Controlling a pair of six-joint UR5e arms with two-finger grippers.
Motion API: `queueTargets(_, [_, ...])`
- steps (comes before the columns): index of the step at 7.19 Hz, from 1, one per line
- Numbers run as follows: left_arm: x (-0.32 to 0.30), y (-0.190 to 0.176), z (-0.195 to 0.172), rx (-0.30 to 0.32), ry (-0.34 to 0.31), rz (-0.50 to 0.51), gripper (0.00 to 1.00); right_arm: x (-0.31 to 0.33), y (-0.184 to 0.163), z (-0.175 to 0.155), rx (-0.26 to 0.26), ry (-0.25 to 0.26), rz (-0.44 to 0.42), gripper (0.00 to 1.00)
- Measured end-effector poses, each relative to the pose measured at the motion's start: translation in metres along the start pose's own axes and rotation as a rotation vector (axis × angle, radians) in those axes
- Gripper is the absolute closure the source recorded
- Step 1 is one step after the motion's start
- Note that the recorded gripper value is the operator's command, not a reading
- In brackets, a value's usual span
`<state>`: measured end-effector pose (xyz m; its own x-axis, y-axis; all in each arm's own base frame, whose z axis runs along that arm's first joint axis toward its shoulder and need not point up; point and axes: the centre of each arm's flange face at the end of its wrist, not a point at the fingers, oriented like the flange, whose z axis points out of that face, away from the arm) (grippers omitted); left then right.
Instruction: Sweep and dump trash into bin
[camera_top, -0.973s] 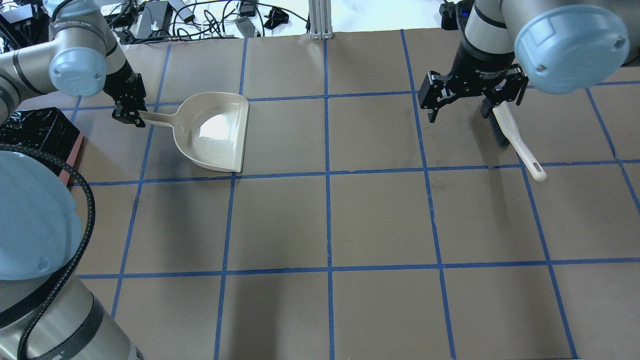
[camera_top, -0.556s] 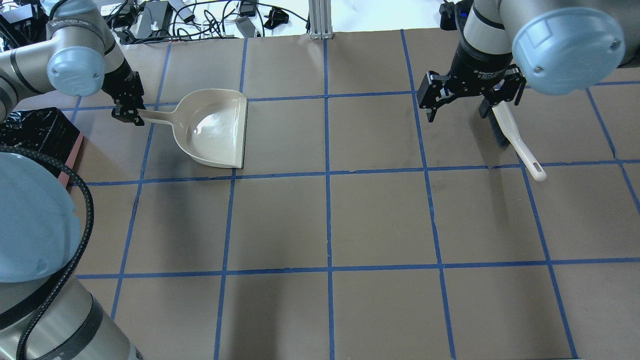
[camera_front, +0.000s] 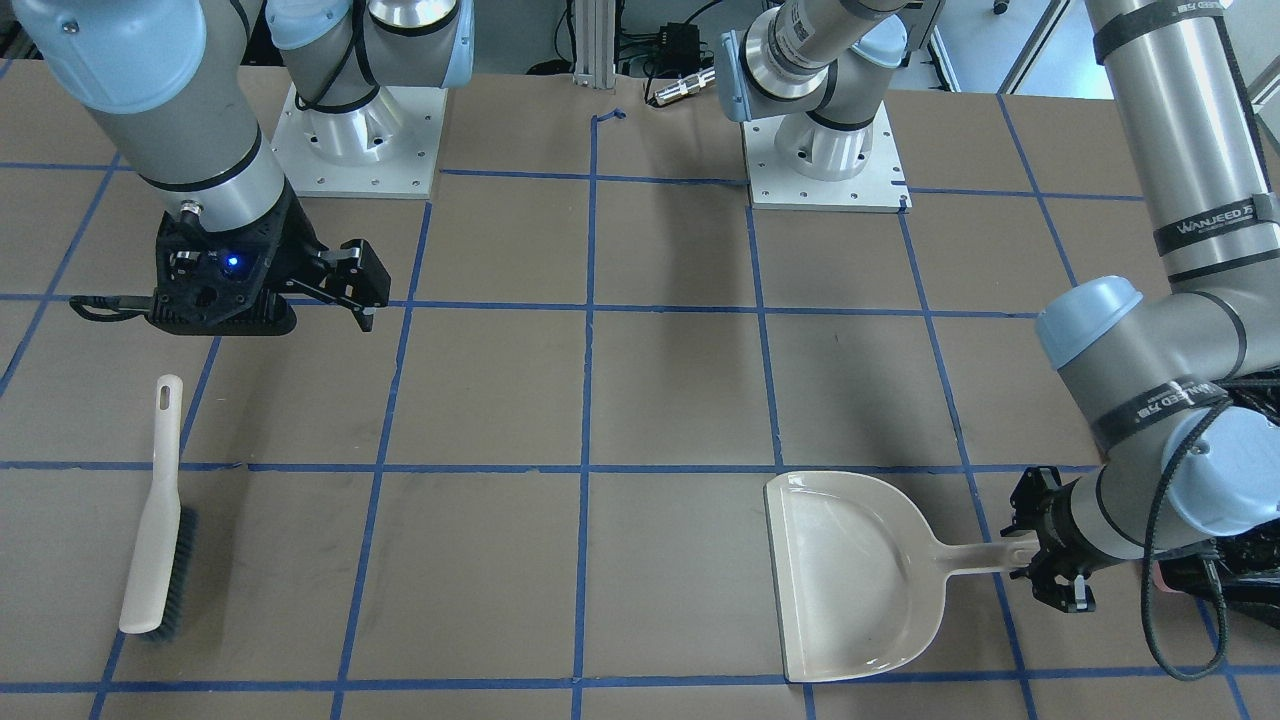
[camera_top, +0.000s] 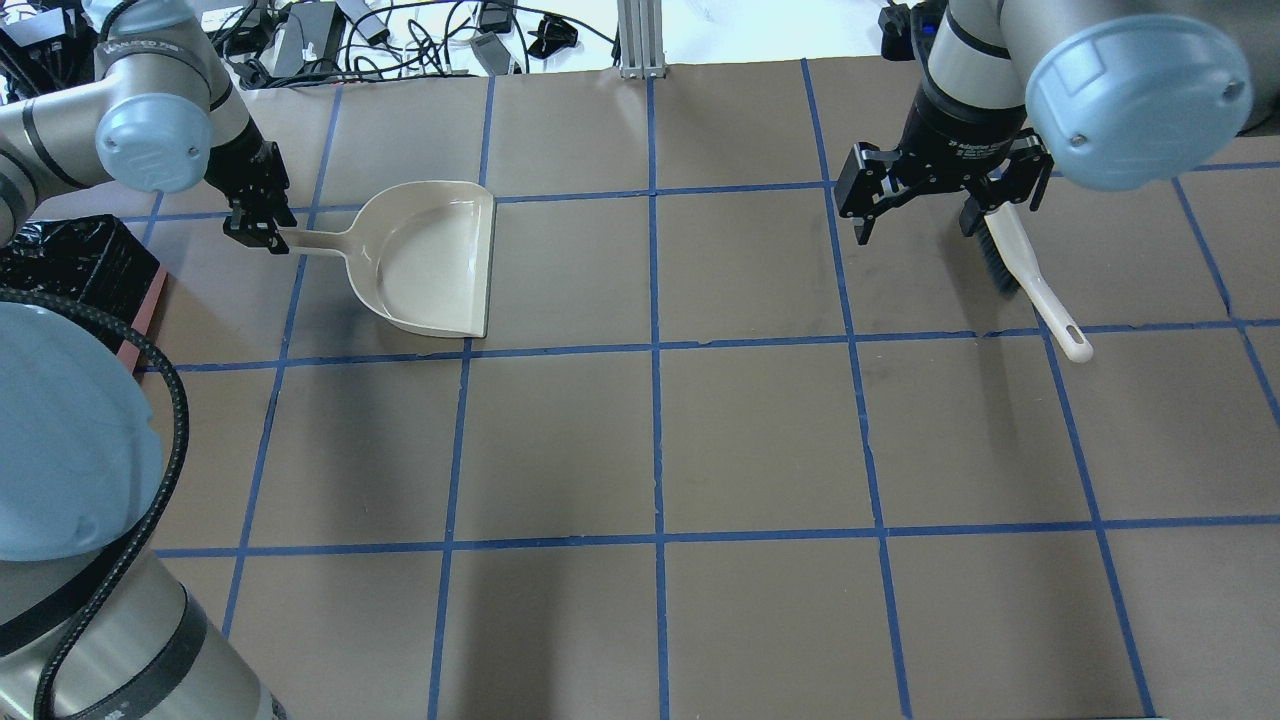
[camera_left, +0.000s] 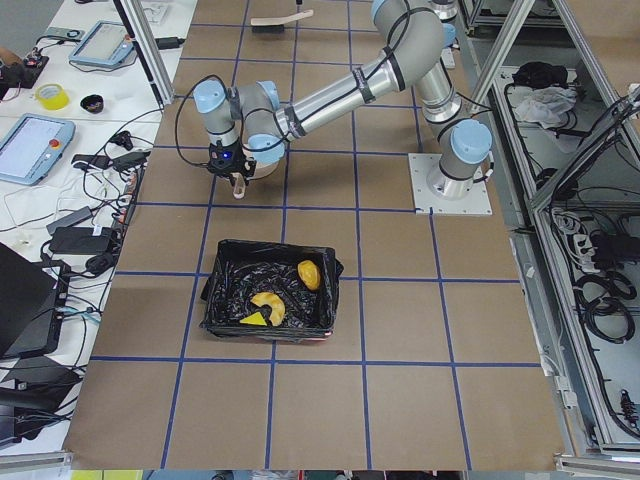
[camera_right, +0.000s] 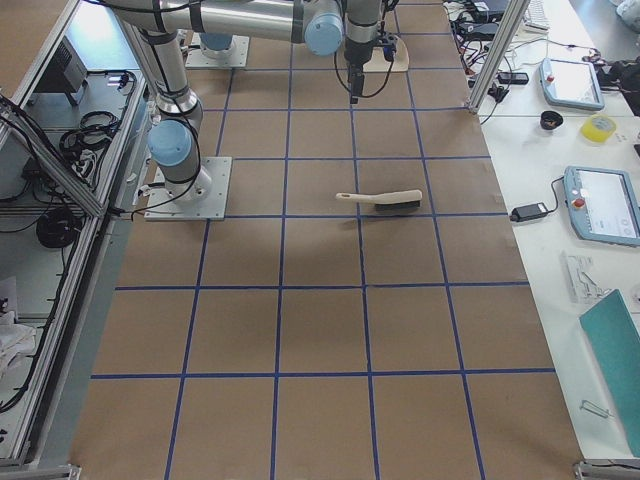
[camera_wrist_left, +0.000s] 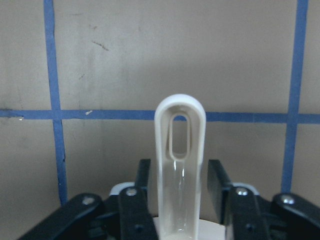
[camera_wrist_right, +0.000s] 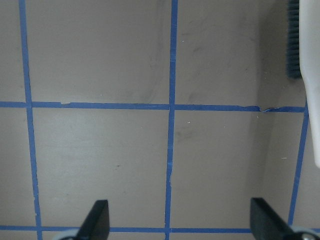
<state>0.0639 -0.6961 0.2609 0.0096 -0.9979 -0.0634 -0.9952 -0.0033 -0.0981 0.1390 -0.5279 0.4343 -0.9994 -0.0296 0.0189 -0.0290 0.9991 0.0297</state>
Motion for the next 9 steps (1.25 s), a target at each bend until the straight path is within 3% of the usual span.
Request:
queueTargets(3, [0.005, -0.007, -0.03, 0.031, 0.05, -0.003, 0.0, 0.0, 0.0, 0.0, 0.001, 0.001, -0.002, 0.0])
queueTargets(5, [0.011, -0.018, -0.069, 0.098, 0.096, 0.019, 0.0, 0.0, -0.001, 0.0, 0.001, 0.001, -0.002, 0.0])
queueTargets(6, [0.008, -0.019, -0.091, 0.121, 0.118, 0.083, 0.0, 0.0, -0.001, 0.0, 0.001, 0.001, -0.002, 0.0])
queueTargets(9, [-0.021, 0.01, -0.172, 0.238, 0.179, 0.482, 0.0, 0.0, -0.001, 0.001, 0.0, 0.001, -0.001, 0.0])
